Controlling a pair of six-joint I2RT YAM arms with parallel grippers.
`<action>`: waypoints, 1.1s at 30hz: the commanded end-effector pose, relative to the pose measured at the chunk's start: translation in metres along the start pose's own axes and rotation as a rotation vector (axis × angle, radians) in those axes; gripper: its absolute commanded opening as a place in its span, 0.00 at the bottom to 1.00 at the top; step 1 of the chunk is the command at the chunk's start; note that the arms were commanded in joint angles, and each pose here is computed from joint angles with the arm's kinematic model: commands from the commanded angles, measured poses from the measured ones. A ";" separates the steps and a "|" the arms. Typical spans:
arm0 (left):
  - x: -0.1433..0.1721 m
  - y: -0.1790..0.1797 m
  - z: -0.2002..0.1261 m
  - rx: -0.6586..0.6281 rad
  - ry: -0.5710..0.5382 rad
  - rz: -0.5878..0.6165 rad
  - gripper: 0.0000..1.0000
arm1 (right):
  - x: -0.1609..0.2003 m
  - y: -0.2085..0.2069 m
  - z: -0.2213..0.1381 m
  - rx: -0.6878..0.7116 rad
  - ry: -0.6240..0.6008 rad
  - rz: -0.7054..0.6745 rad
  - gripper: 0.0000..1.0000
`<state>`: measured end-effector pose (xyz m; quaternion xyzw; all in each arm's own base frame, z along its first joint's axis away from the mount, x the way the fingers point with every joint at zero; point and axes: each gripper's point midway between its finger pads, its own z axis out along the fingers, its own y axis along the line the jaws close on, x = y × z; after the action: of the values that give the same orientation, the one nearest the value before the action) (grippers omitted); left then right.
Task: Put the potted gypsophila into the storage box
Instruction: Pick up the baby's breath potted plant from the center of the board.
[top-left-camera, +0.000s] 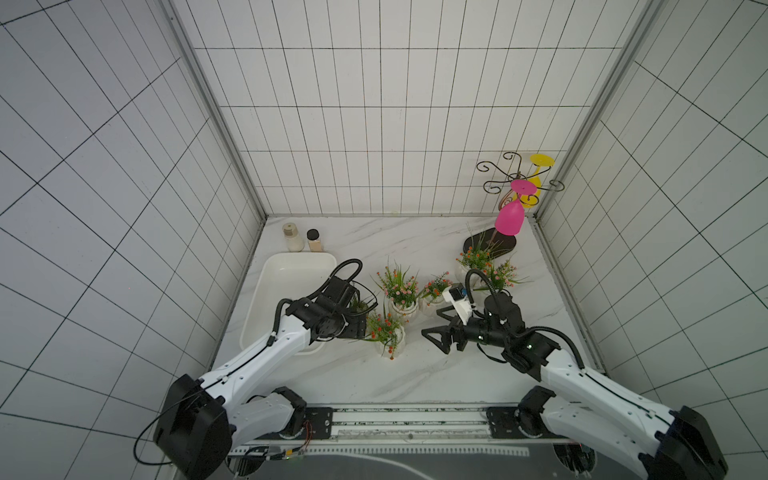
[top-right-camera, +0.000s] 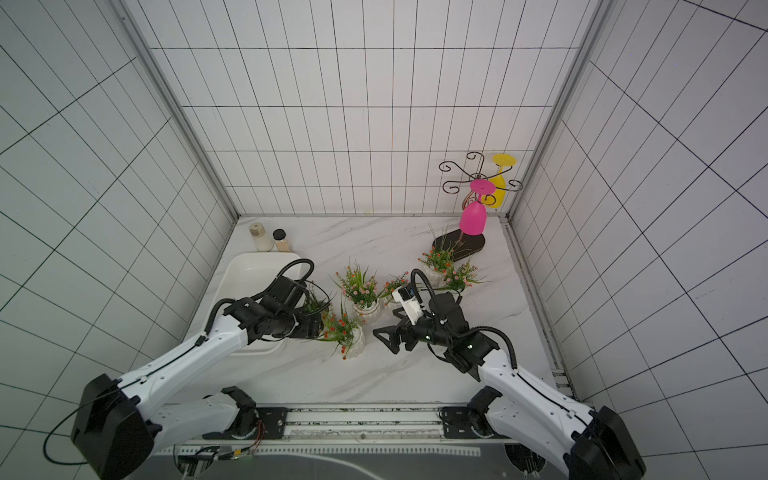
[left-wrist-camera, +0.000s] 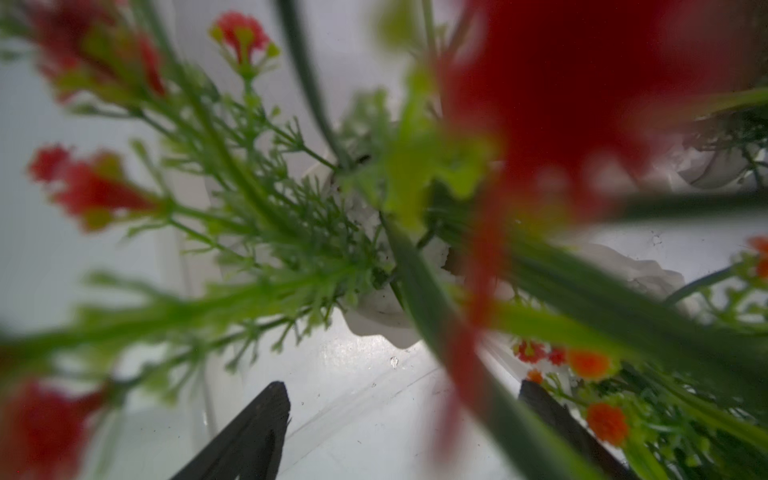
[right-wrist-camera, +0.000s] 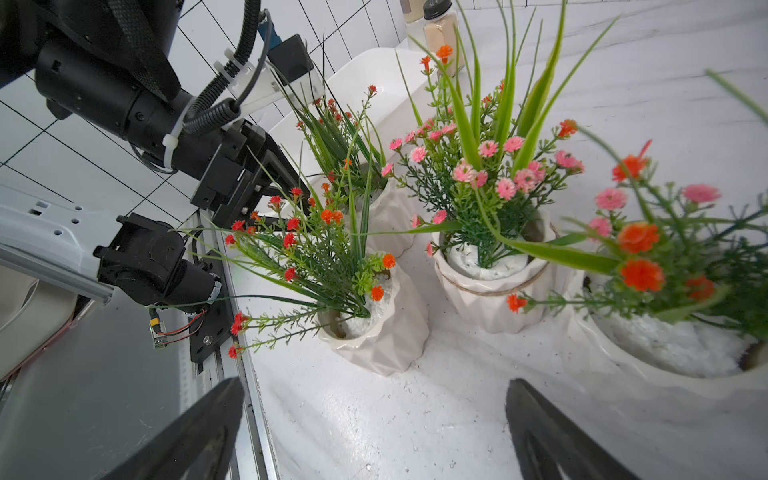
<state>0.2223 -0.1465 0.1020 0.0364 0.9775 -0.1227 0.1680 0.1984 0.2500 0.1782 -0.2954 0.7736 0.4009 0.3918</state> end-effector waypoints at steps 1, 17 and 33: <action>-0.008 -0.001 0.007 -0.018 -0.023 0.050 0.84 | 0.003 0.000 -0.004 -0.009 -0.016 0.004 0.99; -0.025 -0.003 0.023 -0.074 -0.061 0.165 0.92 | 0.000 -0.001 -0.006 -0.012 -0.023 0.015 0.99; -0.045 -0.014 0.030 -0.030 -0.141 0.163 0.92 | 0.004 -0.004 -0.006 -0.007 -0.011 0.025 0.99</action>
<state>0.2608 -0.1609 0.0842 0.1027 0.9671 -0.0824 0.2175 0.2006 0.2447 0.1877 -0.2851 0.7681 0.4088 0.4020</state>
